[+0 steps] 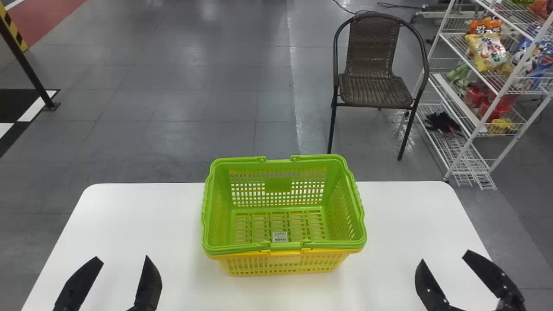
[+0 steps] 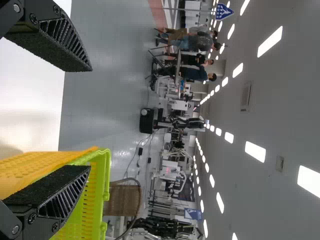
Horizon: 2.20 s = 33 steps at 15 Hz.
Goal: Grasp handle with right gripper to insert into left gripper then lift and swing left to center
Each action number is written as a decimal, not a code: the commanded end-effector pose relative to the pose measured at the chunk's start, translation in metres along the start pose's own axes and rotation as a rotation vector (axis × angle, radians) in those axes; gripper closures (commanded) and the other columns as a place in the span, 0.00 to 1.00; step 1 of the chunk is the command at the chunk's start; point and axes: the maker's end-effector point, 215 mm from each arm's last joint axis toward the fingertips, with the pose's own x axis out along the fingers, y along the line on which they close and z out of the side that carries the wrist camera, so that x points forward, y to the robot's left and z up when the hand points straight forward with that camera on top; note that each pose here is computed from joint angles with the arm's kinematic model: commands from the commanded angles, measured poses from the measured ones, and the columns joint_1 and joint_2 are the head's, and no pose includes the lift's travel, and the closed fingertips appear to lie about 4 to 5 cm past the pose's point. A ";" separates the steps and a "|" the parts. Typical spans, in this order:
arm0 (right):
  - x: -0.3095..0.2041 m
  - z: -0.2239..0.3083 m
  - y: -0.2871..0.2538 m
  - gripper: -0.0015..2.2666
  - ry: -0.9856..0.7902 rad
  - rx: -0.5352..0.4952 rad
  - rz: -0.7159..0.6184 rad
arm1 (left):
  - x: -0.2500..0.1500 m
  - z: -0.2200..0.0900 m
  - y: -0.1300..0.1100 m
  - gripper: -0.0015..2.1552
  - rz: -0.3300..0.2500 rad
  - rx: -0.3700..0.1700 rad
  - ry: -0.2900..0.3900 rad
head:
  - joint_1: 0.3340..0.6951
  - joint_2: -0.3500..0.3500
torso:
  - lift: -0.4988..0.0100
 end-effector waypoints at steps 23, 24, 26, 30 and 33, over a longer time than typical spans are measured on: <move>-0.004 -0.003 -0.002 0.03 0.008 -0.003 0.001 | 0.083 -0.010 -0.010 0.03 -0.171 -0.148 0.233 | 1.00 0.45 | 0.98; -0.004 -0.004 -0.002 0.03 0.011 -0.002 0.002 | 0.090 -0.010 -0.008 0.02 -0.177 -0.176 0.253 | 1.00 0.45 | 0.98; -0.004 -0.003 -0.002 0.03 0.008 -0.003 0.001 | 0.108 -0.006 -0.009 0.01 -0.209 -0.216 0.297 | 1.00 0.45 | 0.98; -0.007 -0.004 -0.001 0.03 0.008 -0.003 0.001 | 0.146 0.008 -0.023 0.01 -0.312 -0.286 0.359 | 1.00 0.45 | 0.98; -0.009 -0.004 0.000 0.03 0.008 -0.003 0.000 | 0.159 -0.008 -0.043 0.01 -0.387 -0.396 0.486 | 1.00 0.43 | 0.98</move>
